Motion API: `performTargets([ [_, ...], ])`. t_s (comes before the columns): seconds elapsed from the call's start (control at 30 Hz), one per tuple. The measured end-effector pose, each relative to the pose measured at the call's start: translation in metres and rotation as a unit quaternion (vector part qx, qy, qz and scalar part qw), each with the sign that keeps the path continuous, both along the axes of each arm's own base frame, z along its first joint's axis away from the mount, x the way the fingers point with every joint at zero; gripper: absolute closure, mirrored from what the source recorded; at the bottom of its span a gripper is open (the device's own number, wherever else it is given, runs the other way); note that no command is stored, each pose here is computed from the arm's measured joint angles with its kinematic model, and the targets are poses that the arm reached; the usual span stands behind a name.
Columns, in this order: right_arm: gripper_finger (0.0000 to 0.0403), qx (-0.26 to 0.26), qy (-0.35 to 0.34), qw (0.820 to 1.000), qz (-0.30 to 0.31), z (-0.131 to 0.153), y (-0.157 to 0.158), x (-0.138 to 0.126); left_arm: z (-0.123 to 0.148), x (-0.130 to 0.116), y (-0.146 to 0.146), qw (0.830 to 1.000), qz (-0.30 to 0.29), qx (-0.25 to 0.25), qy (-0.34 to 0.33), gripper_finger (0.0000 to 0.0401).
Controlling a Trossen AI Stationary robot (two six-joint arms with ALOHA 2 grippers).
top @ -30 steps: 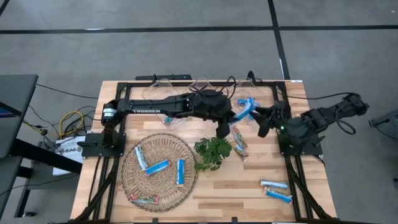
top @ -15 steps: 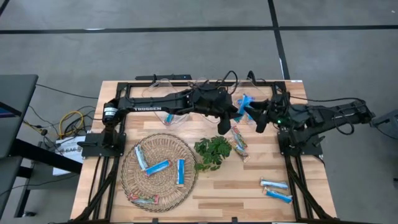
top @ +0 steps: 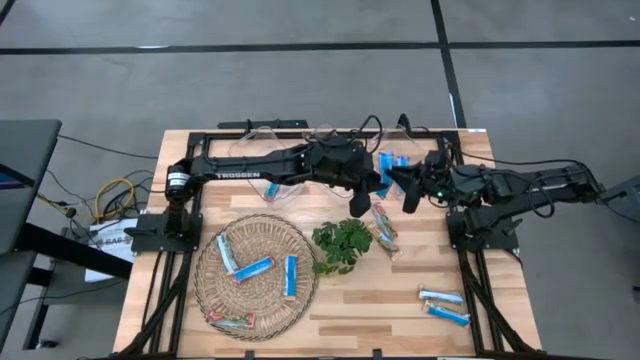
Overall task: Pick and place Granola Bars by type
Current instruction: Put the blue granola bar into the right transparent bin
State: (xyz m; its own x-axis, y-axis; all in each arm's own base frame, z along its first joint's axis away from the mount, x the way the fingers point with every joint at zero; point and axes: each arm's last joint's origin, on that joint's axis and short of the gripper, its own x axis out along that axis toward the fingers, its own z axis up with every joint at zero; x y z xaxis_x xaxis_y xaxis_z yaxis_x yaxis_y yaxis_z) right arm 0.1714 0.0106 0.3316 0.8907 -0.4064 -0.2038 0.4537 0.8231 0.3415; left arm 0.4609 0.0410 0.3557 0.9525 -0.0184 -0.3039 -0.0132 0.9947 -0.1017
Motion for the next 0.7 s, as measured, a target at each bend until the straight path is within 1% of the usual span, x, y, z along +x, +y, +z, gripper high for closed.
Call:
performTargets([
  [0.07,0.0389,-0.001,0.001,1.0,0.0,0.0,0.0,0.0,0.0,0.0,0.0,1.0,0.0,0.0,0.0,0.0333],
  [0.13,0.0397,-0.007,0.002,1.0,0.002,0.0,0.0,-0.001,0.0,0.0,0.0,1.0,0.0,0.0,0.002,0.0333],
  [0.3,0.0393,-0.012,0.003,1.0,0.002,0.001,-0.001,-0.004,-0.003,-0.001,0.0,1.0,-0.002,0.011,0.015,0.0333],
  [0.4,0.0396,-0.02,0.009,1.0,-0.002,0.001,-0.002,-0.006,-0.003,-0.001,0.001,1.0,0.005,0.014,0.018,0.0324],
  [0.53,0.04,-0.024,0.019,1.0,-0.008,0.0,-0.003,-0.006,-0.004,-0.002,0.004,1.0,0.008,0.014,0.023,0.0287],
  [0.7,0.0401,-0.035,0.042,0.998,-0.022,-0.005,-0.004,-0.006,-0.005,-0.003,0.012,0.999,0.016,0.013,0.03,0.0217],
])
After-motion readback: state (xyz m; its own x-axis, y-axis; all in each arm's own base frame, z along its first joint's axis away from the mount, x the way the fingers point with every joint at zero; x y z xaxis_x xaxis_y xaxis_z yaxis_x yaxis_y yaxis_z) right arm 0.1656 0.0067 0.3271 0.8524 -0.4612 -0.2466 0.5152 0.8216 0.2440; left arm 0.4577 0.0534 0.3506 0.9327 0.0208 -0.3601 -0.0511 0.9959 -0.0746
